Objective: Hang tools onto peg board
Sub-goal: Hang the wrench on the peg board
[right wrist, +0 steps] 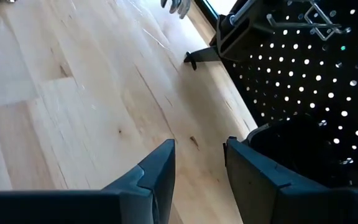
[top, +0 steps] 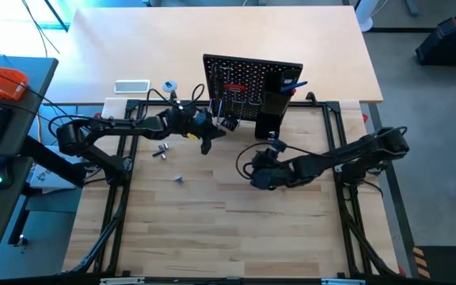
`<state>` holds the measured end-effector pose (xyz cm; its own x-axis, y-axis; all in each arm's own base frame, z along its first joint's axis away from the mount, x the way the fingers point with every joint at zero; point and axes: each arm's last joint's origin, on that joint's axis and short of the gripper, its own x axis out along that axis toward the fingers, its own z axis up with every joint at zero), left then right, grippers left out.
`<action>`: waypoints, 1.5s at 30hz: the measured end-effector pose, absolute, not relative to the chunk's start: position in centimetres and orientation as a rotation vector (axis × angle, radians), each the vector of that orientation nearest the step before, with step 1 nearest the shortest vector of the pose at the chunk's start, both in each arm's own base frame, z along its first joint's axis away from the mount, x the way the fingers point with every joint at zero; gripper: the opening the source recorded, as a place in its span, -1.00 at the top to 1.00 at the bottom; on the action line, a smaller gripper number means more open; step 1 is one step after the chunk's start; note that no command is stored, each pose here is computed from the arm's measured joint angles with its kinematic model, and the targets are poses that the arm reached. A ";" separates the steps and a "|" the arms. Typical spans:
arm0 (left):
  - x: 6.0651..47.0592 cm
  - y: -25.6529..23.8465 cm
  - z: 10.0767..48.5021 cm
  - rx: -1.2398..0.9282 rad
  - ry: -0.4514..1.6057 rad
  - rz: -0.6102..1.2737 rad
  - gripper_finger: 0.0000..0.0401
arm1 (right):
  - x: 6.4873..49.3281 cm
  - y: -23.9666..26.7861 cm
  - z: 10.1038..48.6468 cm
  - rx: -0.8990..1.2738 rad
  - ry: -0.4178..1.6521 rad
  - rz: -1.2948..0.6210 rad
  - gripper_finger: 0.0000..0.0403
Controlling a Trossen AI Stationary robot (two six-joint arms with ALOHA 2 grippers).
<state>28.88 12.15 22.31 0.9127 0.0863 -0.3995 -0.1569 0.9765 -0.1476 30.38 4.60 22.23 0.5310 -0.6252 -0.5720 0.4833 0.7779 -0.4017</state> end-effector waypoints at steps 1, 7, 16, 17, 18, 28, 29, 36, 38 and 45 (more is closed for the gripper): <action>28.9 12.1 22.3 -0.179 0.402 0.126 1.00 | 30.3 4.6 22.2 -0.203 0.760 -0.666 0.33; 28.9 12.3 22.4 -0.188 0.396 0.134 1.00 | 30.0 4.5 21.7 -0.213 0.771 -0.663 0.33; 28.7 12.8 22.5 -0.246 0.373 0.163 1.00 | 30.0 4.5 21.7 -0.223 0.773 -0.658 0.33; 28.7 12.8 22.6 -0.250 0.368 0.163 1.00 | 30.1 4.5 21.7 -0.224 0.772 -0.657 0.33; 28.8 12.8 22.6 -0.253 0.362 0.164 1.00 | 30.1 4.5 21.7 -0.225 0.770 -0.656 0.33; 28.7 12.9 22.5 -0.294 0.374 0.214 1.00 | 30.2 4.6 21.8 -0.223 0.757 -0.652 0.33; 28.7 12.9 22.5 -0.300 0.375 0.217 1.00 | 30.2 4.6 21.8 -0.223 0.757 -0.652 0.33; 28.6 13.0 22.5 -0.322 0.370 0.282 1.00 | 30.4 4.6 22.0 -0.222 0.738 -0.640 0.33; 28.7 13.0 22.6 -0.331 0.356 0.284 1.00 | 30.5 4.6 22.0 -0.225 0.738 -0.636 0.33; 28.7 13.1 22.7 -0.346 0.336 0.310 0.99 | 30.6 4.7 22.1 -0.225 0.724 -0.631 0.33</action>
<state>28.72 13.10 22.71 0.8985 0.2366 -0.3697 -0.3496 0.8950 -0.2769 30.62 4.68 22.10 0.5753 -0.6083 -0.5468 0.4582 0.7935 -0.4006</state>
